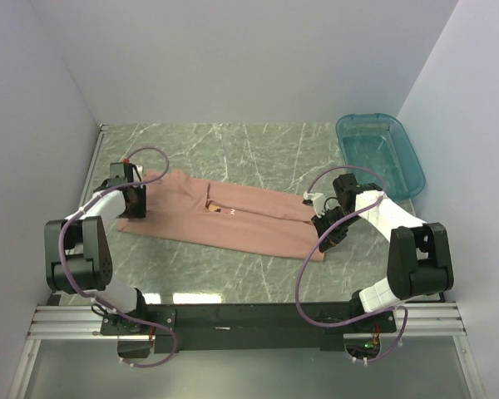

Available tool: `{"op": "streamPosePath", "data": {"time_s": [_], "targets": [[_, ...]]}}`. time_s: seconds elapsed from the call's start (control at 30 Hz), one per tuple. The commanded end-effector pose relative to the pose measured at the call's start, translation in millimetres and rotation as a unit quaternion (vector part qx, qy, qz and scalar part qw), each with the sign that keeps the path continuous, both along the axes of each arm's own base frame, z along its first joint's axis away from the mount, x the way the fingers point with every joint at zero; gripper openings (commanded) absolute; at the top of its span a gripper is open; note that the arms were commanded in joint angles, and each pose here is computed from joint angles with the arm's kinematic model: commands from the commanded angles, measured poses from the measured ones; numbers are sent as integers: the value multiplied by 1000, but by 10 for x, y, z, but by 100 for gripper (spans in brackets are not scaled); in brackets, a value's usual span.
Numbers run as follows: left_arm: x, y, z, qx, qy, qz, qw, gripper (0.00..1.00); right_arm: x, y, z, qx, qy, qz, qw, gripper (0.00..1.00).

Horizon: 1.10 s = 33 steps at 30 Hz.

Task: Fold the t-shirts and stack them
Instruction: Fold the tshirt

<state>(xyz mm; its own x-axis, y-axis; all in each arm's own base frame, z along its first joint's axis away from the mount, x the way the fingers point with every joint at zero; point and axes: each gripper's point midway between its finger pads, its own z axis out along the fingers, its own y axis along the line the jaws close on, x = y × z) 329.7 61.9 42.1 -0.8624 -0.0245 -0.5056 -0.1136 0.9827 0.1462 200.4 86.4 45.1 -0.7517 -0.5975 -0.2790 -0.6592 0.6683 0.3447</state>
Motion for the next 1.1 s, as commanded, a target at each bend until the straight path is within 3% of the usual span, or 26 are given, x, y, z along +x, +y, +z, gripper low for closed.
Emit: {"op": "streamPosePath", "data": {"time_s": [0.0, 0.27, 0.37, 0.4, 0.5, 0.63, 0.73, 0.87, 1.07], "targets": [[60, -18, 40, 0, -1, -15, 1000, 46, 45, 21, 66, 6, -15, 6, 1000, 0], [66, 61, -13, 16, 13, -2, 1000, 34, 19, 19, 88, 8, -14, 8, 1000, 0], [64, 109, 16, 28, 9, 11, 1000, 37, 20, 17, 90, 8, -14, 8, 1000, 0], [53, 162, 36, 38, 8, 20, 999, 44, 20, 15, 89, 7, -15, 8, 1000, 0], [59, 178, 102, 44, -6, 24, 999, 50, 22, 20, 98, 9, -15, 8, 1000, 0], [33, 132, 18, 32, 7, 16, 999, 48, 23, 19, 97, 9, -16, 9, 1000, 0], [34, 86, -64, 19, 23, 6, 1000, 40, 21, 15, 111, 9, -16, 9, 1000, 0], [35, 60, -83, 12, 27, 2, 1000, 3, 53, -31, 138, 3, -21, 8, 1000, 0], [38, 80, -36, 13, 16, 6, 1000, 1, -5, -76, 285, 10, -22, 32, 999, 0]]}}
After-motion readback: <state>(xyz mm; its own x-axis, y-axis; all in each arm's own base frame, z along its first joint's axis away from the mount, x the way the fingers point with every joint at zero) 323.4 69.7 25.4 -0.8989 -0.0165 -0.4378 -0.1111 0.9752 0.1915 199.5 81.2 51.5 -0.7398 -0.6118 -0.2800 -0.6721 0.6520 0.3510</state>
